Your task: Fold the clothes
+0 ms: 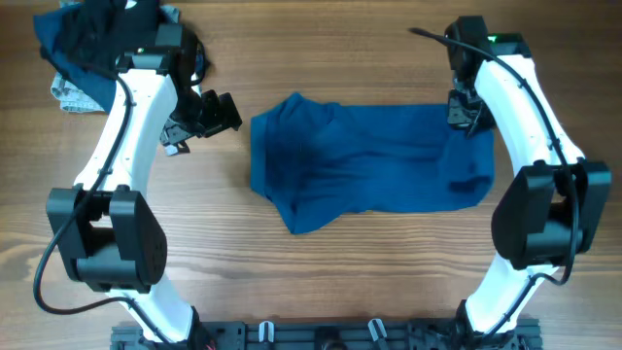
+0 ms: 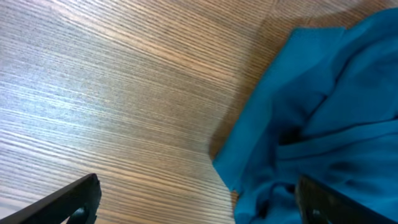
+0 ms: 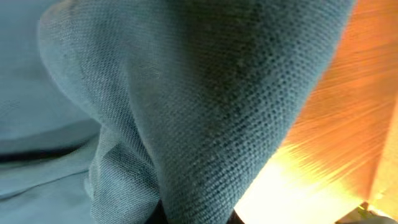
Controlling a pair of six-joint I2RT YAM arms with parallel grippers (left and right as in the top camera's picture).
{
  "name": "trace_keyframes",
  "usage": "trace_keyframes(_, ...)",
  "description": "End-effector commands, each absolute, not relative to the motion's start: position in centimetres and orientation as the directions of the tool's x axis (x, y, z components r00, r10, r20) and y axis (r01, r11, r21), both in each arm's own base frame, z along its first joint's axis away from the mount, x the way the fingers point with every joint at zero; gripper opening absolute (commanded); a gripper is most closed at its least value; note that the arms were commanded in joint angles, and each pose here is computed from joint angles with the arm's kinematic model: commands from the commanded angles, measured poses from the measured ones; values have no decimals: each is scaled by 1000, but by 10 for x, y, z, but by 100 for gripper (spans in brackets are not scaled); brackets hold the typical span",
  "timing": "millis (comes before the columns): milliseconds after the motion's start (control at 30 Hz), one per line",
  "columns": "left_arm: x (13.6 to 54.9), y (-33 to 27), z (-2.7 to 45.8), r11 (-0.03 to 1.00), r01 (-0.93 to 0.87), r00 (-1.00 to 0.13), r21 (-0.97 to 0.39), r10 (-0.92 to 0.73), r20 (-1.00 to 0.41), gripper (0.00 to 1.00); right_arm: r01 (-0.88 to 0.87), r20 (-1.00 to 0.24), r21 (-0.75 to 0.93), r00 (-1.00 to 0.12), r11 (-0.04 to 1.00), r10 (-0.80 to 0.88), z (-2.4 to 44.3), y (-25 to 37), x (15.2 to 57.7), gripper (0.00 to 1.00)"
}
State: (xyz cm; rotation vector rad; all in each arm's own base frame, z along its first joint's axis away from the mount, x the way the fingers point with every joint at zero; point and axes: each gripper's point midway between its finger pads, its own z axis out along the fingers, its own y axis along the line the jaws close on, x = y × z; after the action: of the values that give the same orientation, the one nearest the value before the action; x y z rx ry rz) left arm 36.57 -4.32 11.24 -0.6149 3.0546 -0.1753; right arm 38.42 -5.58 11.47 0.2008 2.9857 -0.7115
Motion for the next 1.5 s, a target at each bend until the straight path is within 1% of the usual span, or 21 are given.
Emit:
trace_keyframes(0, 364, -42, 116, 914, -386, -921, -128, -389, 1, 100, 227, -129, -510, -974, 830, 187, 125, -95, 379, 5)
trace_keyframes(67, 365, -42, 116, 914, -385, -921, -130, -389, -2, 100, 223, -118, -491, -975, 842, 189, 123, -100, 378, 4)
trace_keyframes(133, 365, -42, 116, 914, -385, -921, -129, -389, -3, 100, 180, -109, -438, -983, 881, 147, 118, -94, 385, 4)
trace_keyframes(200, 365, -42, 116, 914, -385, -921, -129, -389, -3, 100, 164, -111, -422, -986, 892, 128, 116, -91, 388, 4)
trace_keyframes(533, 365, -42, 116, 914, -385, -921, -129, -389, -2, 100, 173, -104, -430, -984, 886, 142, 106, -92, 386, 4)
trace_keyframes(733, 365, -42, 116, 914, -385, -921, -129, -389, -2, 100, 210, -111, -491, -978, 845, 178, 97, -99, 378, 4)
trace_keyframes(833, 365, -42, 116, 914, -385, -921, -129, -389, -2, 100, 198, -117, -497, -980, 845, 161, 98, -91, 380, 4)
trace_keyframes(1033, 365, -42, 116, 914, -385, -921, -129, -389, -2, 100, 122, -123, -517, -990, 847, 67, 96, -57, 389, 4)
trace_keyframes(1200, 365, -42, 116, 914, -385, -921, -129, -389, -2, 100, 45, -82, -459, -997, 887, 8, 69, -20, 384, 5)
trace_keyframes(1267, 365, -42, 116, 914, -385, -921, -129, -389, -2, 100, 12, -65, -392, -998, 920, -15, 52, 2, 379, 6)
trace_keyframes(1333, 365, -42, 116, 914, -385, -921, -129, -389, -2, 100, -16, -49, -322, -998, 947, -34, 39, 24, 372, 9)
trace_keyframes(1367, 365, -42, 116, 914, -385, -921, -129, -389, -2, 100, -28, -44, -271, -998, 962, -42, 30, 39, 368, 12)
trace_keyframes(1400, 365, -42, 116, 914, -385, -921, -129, -389, -2, 100, -34, -41, -236, -998, 971, -45, 26, 52, 365, 18)
trace_keyframes(1433, 365, -42, 116, 914, -385, -921, -129, -389, -2, 100, -55, -34, -198, -997, 979, -63, 22, 65, 362, 27)
trace_keyframes(1467, 365, -42, 116, 914, -385, -921, -129, -389, -2, 100, -65, -34, -175, -997, 982, -72, 22, 73, 361, 44)
